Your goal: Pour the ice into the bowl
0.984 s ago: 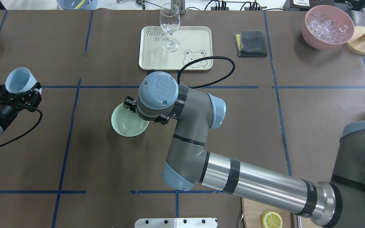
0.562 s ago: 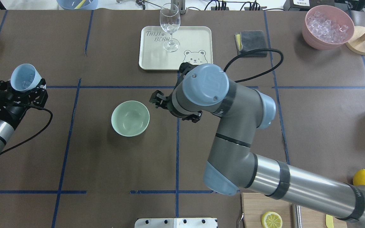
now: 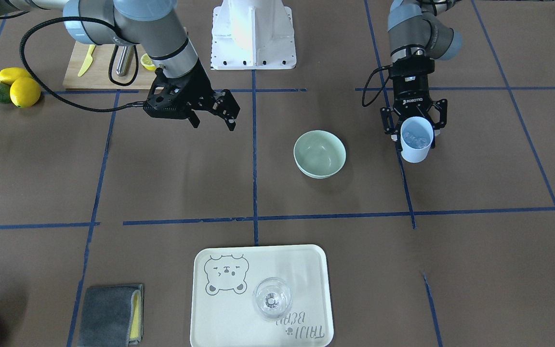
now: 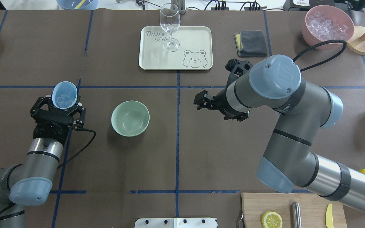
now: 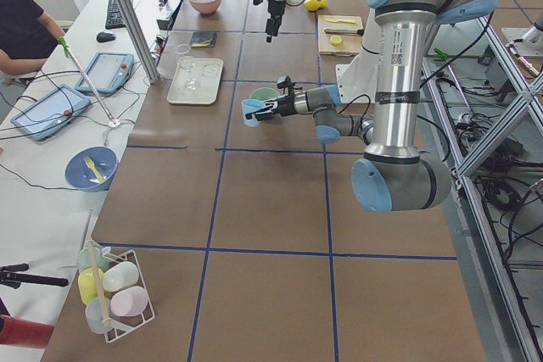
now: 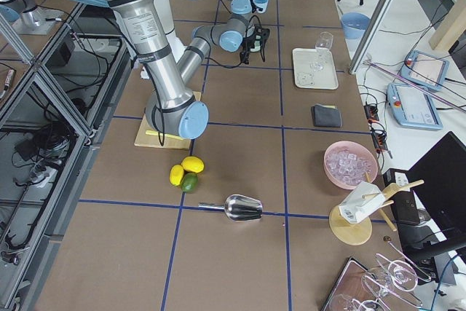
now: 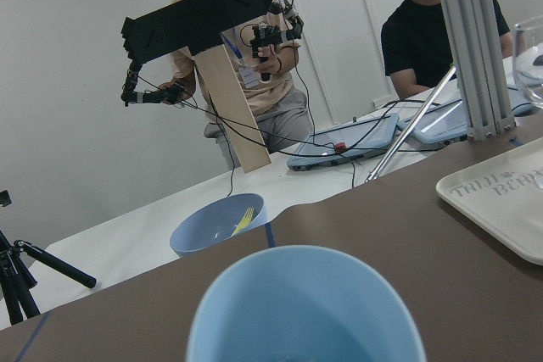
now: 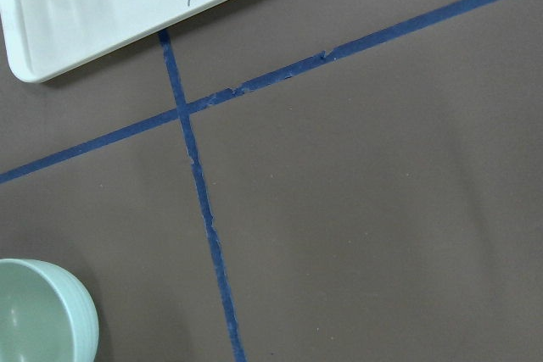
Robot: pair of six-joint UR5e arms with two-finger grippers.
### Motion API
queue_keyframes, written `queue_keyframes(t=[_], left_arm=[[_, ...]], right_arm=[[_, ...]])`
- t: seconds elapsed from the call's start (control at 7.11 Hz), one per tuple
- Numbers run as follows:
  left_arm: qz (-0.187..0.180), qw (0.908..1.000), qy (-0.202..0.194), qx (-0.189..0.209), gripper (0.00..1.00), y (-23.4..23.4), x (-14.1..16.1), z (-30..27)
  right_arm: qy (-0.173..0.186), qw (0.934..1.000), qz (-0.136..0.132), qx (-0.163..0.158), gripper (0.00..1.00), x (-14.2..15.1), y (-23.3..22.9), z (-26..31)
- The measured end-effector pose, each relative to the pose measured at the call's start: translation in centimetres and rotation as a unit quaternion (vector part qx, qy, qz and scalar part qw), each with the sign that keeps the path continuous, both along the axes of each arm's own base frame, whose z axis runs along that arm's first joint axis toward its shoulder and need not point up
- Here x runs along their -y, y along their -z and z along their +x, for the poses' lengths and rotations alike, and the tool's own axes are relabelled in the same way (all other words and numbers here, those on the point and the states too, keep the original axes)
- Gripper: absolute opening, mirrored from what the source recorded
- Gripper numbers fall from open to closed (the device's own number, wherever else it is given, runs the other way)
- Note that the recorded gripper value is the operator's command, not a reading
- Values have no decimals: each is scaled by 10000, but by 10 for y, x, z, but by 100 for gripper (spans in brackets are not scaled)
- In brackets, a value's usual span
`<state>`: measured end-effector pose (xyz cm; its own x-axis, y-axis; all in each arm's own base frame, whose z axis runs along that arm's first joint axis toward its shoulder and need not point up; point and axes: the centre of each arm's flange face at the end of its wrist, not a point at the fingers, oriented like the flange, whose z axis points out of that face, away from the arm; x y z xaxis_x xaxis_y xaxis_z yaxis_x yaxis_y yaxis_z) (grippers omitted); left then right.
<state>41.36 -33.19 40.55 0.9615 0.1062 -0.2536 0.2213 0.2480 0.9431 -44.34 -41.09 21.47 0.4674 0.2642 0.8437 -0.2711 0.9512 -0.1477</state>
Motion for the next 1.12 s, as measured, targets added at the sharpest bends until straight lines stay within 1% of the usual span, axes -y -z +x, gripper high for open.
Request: queue_keyframes(t=[0.14,0.28,0.42,0.56,0.7,0.98,1.12], left_arm=[[163,9972,-6,729,0,5,-9,11],[300,9906,-62,1332,0,12,-14,18],[424,9819,-138,1842,0,23,-14,25],[549,9711,-143,2317,0,34,-13,31],[658,9570,-100,2824,0,40,-12,36],[801,9197,-147,3840,0,48,-10,44],[835,9039,-160,4191,0,46,-11,49]], right_arm=[[24,10000,17,-23,100,-1,-6,4],[34,10000,20,-34,100,-1,-9,6],[37,10000,18,-41,100,-1,-10,6],[36,10000,19,-43,100,-1,-10,6],[32,10000,24,-44,100,-1,-10,6],[21,10000,39,-40,100,-1,-9,5],[14,10000,45,-39,100,0,-9,5]])
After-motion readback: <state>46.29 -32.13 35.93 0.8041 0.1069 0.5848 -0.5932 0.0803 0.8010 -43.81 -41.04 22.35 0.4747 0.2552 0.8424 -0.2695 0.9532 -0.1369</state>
